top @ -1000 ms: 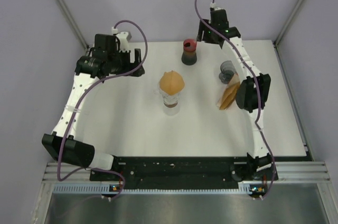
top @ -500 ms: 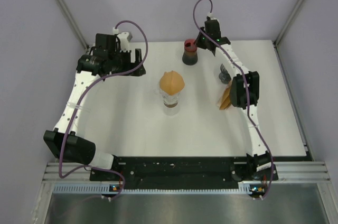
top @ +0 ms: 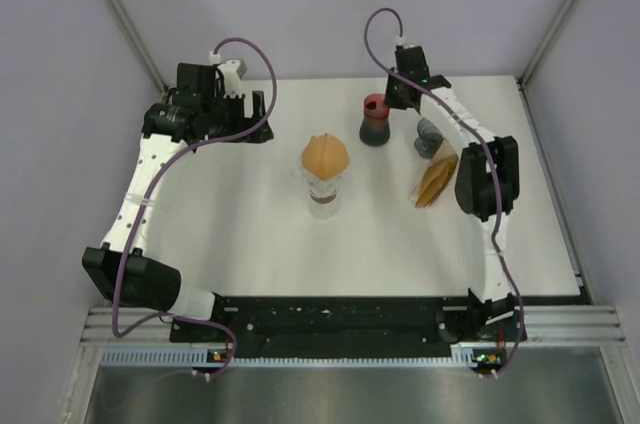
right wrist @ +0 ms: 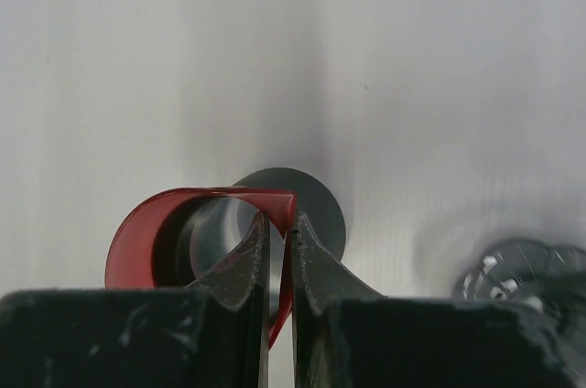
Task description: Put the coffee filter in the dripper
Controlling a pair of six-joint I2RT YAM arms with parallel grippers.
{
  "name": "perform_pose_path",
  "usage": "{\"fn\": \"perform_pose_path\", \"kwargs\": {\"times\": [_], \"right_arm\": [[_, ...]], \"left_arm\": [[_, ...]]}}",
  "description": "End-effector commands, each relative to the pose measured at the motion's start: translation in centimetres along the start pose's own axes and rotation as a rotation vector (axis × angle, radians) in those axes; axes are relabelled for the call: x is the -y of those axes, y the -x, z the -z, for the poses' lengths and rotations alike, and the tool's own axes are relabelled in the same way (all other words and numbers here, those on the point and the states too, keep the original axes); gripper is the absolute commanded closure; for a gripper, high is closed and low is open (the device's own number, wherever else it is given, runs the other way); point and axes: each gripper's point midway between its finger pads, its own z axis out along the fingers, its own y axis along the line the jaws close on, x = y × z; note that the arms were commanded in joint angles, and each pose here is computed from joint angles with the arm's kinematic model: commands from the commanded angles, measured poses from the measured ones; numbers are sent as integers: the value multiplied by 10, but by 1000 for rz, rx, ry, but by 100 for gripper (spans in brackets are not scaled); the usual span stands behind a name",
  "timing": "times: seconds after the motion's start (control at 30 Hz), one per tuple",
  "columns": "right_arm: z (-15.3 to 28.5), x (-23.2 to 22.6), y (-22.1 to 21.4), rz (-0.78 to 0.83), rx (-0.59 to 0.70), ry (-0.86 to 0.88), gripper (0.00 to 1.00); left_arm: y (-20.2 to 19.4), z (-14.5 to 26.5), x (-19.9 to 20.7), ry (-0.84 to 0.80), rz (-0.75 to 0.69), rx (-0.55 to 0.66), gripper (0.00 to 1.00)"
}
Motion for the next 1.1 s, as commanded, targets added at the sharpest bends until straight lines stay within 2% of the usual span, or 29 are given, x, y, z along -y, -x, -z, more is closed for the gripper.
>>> {"fn": "perform_pose_path", "kwargs": {"times": [0.0, 0.27, 0.4, 0.5, 0.77, 0.83, 0.87, 0.9, 1.0, 1.07], "right_arm": [[98, -17, 35, 71, 115, 44, 100], [150, -22, -36, 69, 60, 123, 100], [159, -17, -73, 85, 30, 57, 100], [163, -21, -97, 60, 13, 85, 100], [172, -15, -121, -2, 26, 96, 100], [177, -17, -118, 0, 32, 112, 80], [181, -19, -114, 8, 39, 119, 67], [186, -21, -106, 15, 54, 120, 60], [199, -24, -77, 61, 106, 110, 46], [210, -23, -50, 87, 155, 98, 43]], "left_arm": [[18, 18, 7, -25, -31, 88, 7], [22, 23, 10, -36, -35, 100, 7], [22, 23, 11, -41, -34, 101, 7], [22, 24, 11, -42, -30, 103, 7], [23, 26, 10, -38, -33, 108, 7], [23, 27, 10, -37, -30, 109, 7], [24, 28, 10, -38, -31, 112, 7], [24, 27, 10, -39, -31, 110, 7], [25, 27, 10, -41, -31, 112, 7], [25, 27, 10, -39, -32, 110, 7]]}}
